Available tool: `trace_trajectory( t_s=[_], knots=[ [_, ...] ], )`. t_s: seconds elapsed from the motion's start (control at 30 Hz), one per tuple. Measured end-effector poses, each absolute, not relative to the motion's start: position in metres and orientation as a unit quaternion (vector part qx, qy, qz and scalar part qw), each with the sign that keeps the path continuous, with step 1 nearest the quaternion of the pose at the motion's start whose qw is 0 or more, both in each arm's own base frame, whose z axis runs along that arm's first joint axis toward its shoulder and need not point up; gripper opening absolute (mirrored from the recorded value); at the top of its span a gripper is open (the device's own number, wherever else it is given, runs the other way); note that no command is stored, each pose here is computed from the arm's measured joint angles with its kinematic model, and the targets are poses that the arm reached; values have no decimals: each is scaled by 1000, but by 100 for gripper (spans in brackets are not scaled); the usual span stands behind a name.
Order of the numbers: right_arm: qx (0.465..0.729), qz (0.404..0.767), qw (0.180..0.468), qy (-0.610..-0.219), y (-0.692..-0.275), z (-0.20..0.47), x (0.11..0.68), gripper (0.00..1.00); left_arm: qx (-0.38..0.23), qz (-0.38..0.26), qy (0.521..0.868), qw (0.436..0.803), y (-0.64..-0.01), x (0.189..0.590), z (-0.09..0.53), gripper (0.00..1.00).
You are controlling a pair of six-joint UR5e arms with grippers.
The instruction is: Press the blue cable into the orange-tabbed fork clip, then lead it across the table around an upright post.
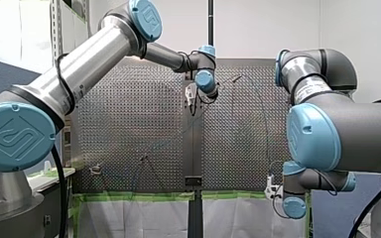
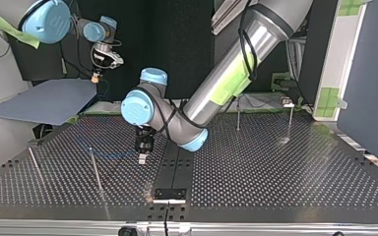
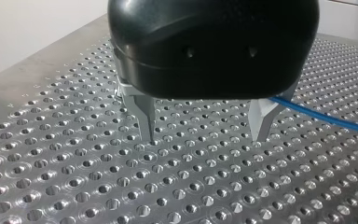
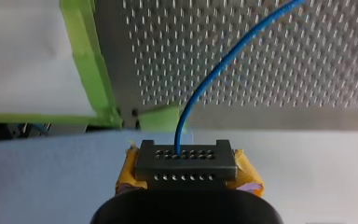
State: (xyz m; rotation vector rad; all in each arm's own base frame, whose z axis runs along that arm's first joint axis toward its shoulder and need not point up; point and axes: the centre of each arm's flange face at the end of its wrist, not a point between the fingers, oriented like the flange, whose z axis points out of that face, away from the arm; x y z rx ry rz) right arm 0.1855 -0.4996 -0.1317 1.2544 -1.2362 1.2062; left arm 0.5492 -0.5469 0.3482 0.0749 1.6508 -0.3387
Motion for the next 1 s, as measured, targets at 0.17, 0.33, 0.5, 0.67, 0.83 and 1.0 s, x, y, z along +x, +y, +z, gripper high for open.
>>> trace_trajectory(
  t_s=[0.17, 0.33, 0.5, 0.67, 0.83, 1.0],
  knots=[
    [533, 509, 469, -487, -497, -131, 198, 0, 33, -150, 731, 665, -547, 549, 348, 100],
    [551, 521, 454, -467, -493, -131, 210, 0, 34, -149, 731, 666, -547, 549, 349, 100],
    [553, 538, 436, -464, -493, -131, 217, 0, 37, -145, 733, 663, -546, 549, 348, 100],
    [547, 539, 431, -473, -501, -130, 218, 0, 41, -140, 739, 658, -545, 547, 347, 100],
    [547, 534, 432, -479, -509, -130, 217, 0, 44, -137, 741, 656, -544, 546, 346, 100],
    [538, 528, 439, -490, -517, -128, 211, 0, 44, -136, 741, 656, -544, 546, 346, 100]
  ],
)
